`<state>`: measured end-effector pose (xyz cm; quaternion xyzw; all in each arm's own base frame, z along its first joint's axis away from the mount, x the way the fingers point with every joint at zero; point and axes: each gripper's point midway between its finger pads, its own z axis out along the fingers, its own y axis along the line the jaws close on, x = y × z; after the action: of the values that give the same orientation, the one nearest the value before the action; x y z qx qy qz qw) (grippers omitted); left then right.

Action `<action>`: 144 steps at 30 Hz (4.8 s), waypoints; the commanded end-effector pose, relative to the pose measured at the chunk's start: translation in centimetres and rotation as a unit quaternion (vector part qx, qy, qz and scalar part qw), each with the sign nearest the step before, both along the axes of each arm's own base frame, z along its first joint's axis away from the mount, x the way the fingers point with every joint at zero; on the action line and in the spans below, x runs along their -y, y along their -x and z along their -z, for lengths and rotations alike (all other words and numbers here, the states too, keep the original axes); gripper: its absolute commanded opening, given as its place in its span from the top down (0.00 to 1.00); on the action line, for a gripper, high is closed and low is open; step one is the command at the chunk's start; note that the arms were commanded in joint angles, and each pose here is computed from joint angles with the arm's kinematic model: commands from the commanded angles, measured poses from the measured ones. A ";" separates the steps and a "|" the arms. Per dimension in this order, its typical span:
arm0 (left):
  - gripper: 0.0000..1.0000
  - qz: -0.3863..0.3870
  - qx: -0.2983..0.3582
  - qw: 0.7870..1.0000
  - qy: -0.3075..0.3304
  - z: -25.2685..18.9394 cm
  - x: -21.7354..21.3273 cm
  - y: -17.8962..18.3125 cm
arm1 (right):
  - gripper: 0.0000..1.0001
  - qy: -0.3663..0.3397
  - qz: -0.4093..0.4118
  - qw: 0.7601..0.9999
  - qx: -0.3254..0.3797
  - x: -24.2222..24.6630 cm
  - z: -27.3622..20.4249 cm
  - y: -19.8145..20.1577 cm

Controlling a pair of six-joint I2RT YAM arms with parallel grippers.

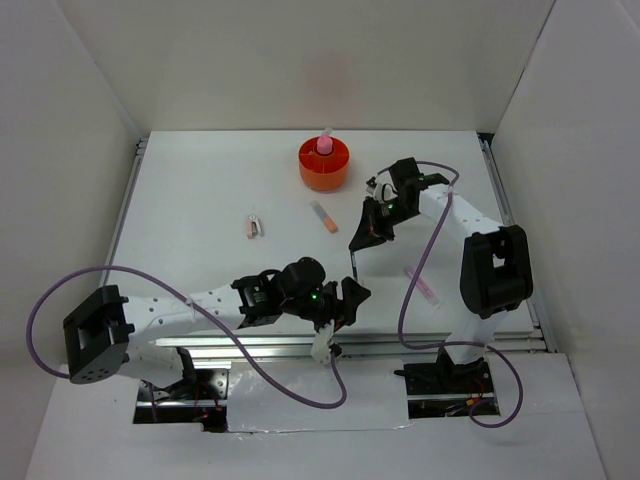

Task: Sort the stationery into containers
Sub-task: Pass the stationery from the right arm to the left, then place the stationery into the container, then grab a piece of stationery with the right arm

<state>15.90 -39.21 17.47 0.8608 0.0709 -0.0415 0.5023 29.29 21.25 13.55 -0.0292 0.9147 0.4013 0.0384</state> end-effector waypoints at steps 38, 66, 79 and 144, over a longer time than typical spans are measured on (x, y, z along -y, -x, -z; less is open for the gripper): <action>1.00 -0.153 -0.227 0.942 0.196 -15.1 1.6 -1.5 | 0.24 -0.003 0.073 0.979 0.191 7.2 -8.0 -4.1; 1.00 -0.362 -0.477 0.620 0.507 -19.6 -15.0 -46.1 | 0.29 0.028 0.159 0.974 0.161 13.6 -3.9 -5.4; 1.00 -0.401 -0.464 0.636 0.468 -13.4 -12.3 -48.5 | 0.30 0.025 0.157 0.977 0.142 13.9 -2.5 -5.1; 0.20 -0.461 -0.439 0.611 0.471 -22.3 -15.6 -39.5 | 0.32 0.279 -0.035 0.950 0.133 19.9 3.3 2.8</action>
<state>60.01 -25.12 31.16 0.2533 0.6816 -0.2077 0.6544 29.93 3.64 11.20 -0.0581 0.9616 0.2096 0.1675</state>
